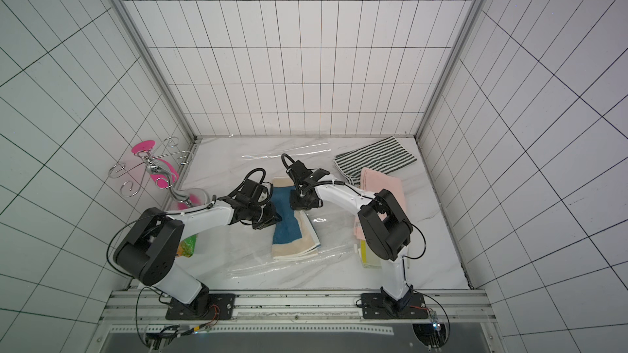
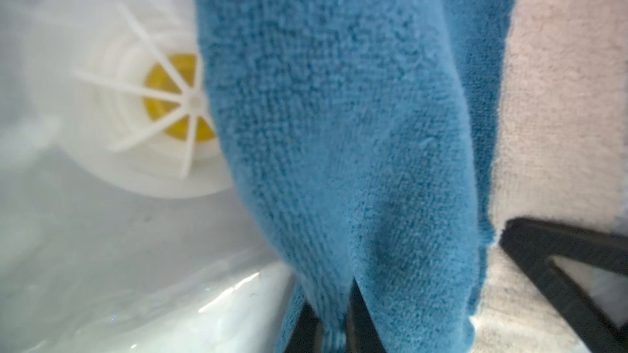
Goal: Place the folded towel into the vacuum bag
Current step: Pick up the towel from the vacuum bag.
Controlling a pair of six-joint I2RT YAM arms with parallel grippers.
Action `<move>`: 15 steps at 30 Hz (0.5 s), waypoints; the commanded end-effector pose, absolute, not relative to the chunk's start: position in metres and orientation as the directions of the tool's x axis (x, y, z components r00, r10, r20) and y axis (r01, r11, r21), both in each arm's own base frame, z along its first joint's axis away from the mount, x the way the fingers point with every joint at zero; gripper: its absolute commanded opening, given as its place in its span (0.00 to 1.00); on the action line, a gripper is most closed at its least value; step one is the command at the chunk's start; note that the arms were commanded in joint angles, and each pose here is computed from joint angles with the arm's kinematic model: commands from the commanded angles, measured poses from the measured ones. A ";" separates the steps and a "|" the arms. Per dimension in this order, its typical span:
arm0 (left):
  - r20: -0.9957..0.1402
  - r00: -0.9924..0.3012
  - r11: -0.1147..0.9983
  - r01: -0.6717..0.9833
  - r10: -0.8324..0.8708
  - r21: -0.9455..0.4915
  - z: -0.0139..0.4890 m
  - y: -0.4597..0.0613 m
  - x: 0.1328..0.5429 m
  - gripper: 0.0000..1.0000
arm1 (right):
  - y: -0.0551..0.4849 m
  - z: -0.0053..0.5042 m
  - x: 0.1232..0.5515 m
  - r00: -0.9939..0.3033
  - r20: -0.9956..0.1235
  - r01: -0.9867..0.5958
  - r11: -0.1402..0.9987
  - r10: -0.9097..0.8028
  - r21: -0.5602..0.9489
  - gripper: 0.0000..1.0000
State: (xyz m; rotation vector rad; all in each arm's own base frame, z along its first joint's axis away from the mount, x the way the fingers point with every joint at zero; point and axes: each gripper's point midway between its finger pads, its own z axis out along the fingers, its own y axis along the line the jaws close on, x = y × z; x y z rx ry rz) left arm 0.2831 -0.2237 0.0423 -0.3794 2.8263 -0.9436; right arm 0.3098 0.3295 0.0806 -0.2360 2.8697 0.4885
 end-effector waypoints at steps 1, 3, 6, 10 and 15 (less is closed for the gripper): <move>-0.079 -0.953 0.755 -0.181 -0.294 -0.630 0.055 -0.228 0.291 0.13 | 0.348 0.089 0.301 -0.961 -0.247 -0.209 0.915 -0.126 0.345 0.21; -0.075 -0.952 0.747 -0.183 -0.298 -0.640 0.055 -0.226 0.291 0.13 | 0.351 0.092 0.301 -0.954 -0.271 -0.217 0.920 -0.129 0.326 0.27; -0.078 -0.951 0.714 -0.168 -0.299 -0.679 0.059 -0.226 0.290 0.13 | 0.359 0.092 0.300 -0.953 -0.269 -0.235 0.898 -0.138 0.372 0.39; -0.056 -0.954 0.634 -0.151 -0.293 -0.759 0.063 -0.233 0.285 0.13 | 0.370 0.087 0.296 -0.959 -0.246 -0.246 0.850 -0.142 0.466 0.56; -0.041 -0.959 0.585 -0.137 -0.281 -0.799 0.063 -0.241 0.286 0.14 | 0.379 0.064 0.292 -0.969 -0.192 -0.234 0.825 -0.155 0.514 0.64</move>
